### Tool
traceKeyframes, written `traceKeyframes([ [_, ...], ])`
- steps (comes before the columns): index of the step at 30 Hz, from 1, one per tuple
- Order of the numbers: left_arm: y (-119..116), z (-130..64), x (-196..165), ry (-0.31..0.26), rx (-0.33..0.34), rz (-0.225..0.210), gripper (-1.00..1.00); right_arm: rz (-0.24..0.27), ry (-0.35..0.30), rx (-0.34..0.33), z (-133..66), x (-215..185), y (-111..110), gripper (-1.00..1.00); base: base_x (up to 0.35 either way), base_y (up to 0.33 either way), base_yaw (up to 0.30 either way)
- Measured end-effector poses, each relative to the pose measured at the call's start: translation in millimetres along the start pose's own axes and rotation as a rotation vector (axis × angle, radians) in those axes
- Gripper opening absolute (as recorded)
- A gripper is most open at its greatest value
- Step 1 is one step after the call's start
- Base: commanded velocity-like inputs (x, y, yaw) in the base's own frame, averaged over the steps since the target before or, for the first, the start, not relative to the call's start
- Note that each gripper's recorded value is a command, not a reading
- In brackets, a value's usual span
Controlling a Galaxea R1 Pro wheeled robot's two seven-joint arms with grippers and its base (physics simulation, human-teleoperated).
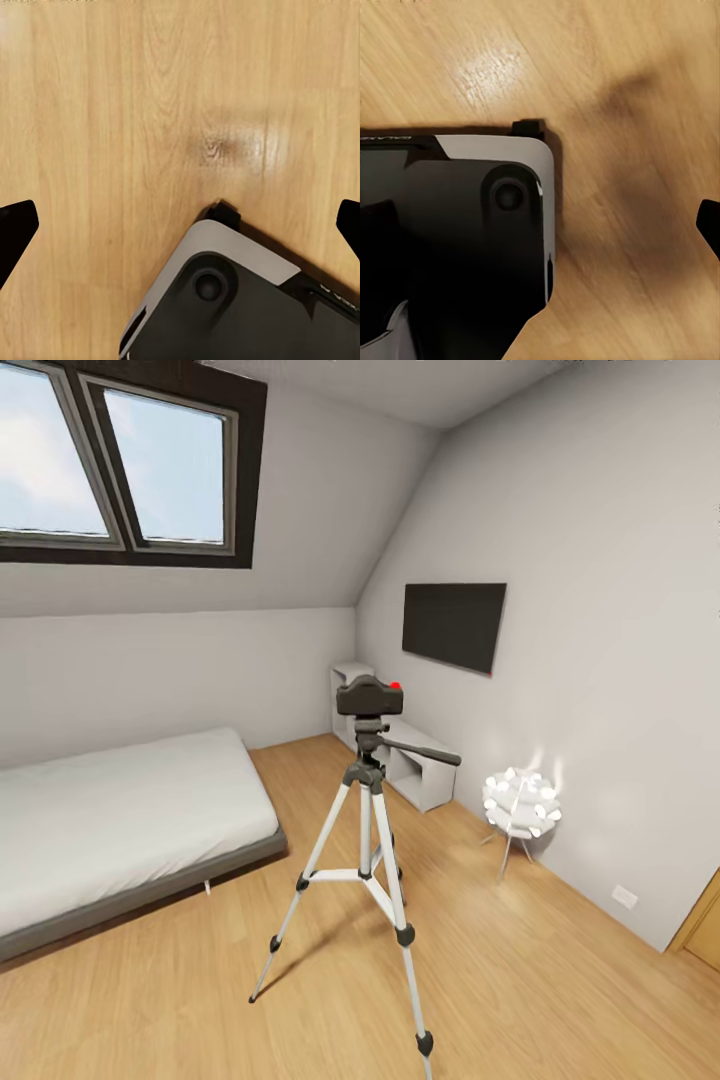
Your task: Attach the digital camera to the camera tripod in the bedroom.
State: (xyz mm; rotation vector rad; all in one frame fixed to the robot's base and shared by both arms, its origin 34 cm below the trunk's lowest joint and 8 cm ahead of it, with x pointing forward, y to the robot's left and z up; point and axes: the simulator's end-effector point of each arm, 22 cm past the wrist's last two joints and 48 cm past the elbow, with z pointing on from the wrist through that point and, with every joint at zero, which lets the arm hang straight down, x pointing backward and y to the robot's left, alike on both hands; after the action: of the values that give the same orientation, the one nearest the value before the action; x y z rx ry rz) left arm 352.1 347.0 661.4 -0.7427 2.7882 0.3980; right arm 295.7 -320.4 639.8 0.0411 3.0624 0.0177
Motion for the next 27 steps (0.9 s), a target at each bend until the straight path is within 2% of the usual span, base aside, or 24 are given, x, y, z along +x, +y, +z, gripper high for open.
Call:
traceKeyframes([
  [27,-5.2,-7.9,-15.2,-0.036,0.019,-0.013,1.0,-0.002,-0.045,0.0,-7.1,-16.6,0.7,1.0,0.0,0.0,0.0],
])
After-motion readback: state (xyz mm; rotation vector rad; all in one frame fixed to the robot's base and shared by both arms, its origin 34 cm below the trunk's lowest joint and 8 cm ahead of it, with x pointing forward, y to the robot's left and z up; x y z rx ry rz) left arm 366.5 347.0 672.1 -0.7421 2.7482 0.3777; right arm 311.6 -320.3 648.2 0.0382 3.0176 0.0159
